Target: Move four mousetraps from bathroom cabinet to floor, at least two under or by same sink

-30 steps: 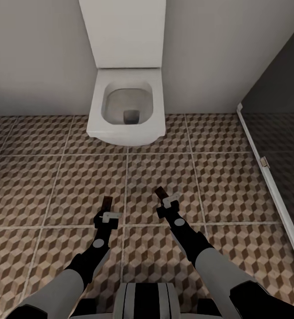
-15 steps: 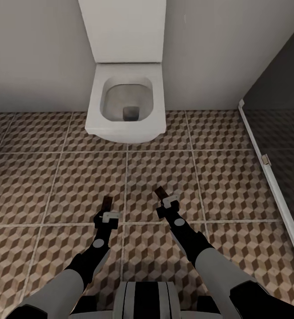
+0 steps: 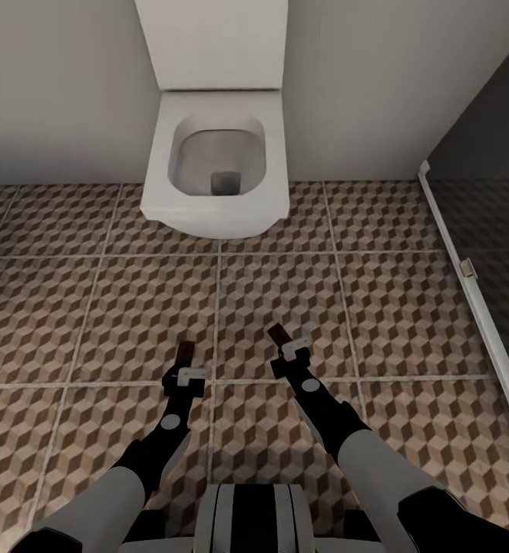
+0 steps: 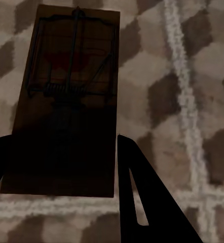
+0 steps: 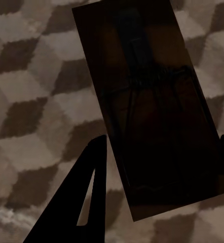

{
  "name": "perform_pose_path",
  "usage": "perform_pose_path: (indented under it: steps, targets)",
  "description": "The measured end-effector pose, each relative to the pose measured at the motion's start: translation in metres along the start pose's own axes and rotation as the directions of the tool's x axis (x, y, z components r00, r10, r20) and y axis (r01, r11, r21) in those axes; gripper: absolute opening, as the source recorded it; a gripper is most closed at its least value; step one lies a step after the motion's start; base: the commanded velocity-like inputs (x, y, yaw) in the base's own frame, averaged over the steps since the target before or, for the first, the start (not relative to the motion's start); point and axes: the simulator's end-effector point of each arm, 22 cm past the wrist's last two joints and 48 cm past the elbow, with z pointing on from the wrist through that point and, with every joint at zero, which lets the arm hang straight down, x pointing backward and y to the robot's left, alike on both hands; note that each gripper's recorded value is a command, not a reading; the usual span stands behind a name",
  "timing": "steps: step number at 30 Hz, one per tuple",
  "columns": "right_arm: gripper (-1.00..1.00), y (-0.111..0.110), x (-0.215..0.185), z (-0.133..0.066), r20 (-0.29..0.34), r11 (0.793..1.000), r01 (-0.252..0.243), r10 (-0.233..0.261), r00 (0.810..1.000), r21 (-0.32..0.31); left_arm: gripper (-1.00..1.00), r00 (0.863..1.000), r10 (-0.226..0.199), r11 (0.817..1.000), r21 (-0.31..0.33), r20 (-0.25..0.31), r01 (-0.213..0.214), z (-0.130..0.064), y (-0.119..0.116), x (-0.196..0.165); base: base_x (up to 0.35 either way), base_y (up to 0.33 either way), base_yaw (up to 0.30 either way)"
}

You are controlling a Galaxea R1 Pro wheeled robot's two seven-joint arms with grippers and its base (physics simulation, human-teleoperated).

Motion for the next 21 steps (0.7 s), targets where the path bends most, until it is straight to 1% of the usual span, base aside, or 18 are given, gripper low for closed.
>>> perform_pose_path:
  steps: [15,21]
  targets:
    - [-1.00,0.0022,0.0101,0.0031,-0.015,1.000,-0.003,0.003,1.000,-0.004,-1.00,1.000,0.002,1.000,0.002,-0.016,-0.002,0.0015,-0.0014,0.0101,0.005,0.000,0.000]
    - [-1.00,0.0022,0.0101,0.0029,-0.015,1.000,-0.003,0.003,1.000,-0.004,-1.00,1.000,0.002,1.000,0.002,-0.015,-0.002,0.0014,-0.0013,0.0099,0.243,0.000,0.000]
